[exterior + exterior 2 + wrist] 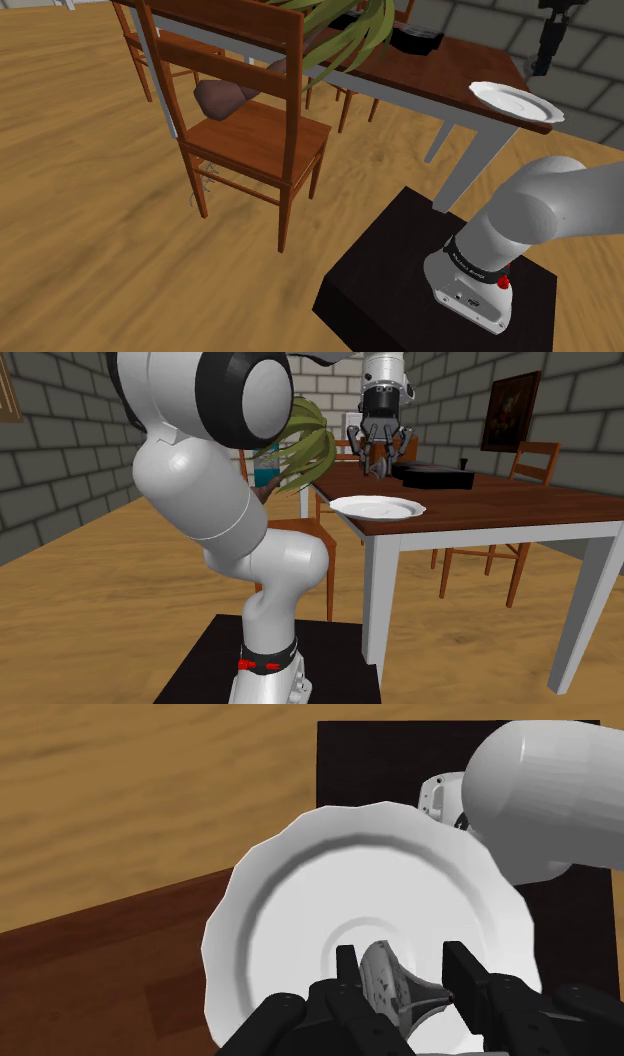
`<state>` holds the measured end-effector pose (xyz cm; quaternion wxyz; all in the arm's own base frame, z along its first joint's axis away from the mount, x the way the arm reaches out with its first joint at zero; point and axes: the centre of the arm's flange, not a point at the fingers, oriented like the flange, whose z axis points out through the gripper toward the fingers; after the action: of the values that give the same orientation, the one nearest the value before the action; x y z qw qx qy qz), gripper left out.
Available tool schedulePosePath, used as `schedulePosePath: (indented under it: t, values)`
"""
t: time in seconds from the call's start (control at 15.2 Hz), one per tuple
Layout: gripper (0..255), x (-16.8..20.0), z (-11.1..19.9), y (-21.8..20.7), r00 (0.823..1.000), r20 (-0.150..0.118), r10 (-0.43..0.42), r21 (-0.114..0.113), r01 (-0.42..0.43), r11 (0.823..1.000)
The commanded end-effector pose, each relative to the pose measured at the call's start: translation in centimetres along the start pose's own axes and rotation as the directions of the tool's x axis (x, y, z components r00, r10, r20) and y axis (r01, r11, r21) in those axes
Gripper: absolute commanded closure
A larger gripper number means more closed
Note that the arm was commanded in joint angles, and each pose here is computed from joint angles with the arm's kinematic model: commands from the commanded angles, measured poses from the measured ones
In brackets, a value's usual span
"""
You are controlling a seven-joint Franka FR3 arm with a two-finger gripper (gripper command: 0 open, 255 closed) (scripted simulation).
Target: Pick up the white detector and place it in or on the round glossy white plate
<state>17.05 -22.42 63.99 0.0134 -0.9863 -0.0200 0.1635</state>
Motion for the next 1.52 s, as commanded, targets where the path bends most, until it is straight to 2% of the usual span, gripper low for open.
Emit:
schedulePosePath:
  t: [0.0,0.53,1.06,1.12,1.45]
  values:
    - [255,0.3,1.0,0.0,1.000,0.000,0.000,0.000,0.000,1.000]
    - [255,1.7,5.1,0.2,1.000,0.000,0.000,0.000,0.000,1.000]
    - [255,1.7,5.1,0.2,1.000,0.000,0.000,0.000,0.000,1.000]
    - [0,1.7,5.1,0.2,1.000,0.000,0.000,0.000,0.000,1.000]
    - [0,1.7,5.1,0.2,1.000,0.000,0.000,0.000,0.000,1.000]
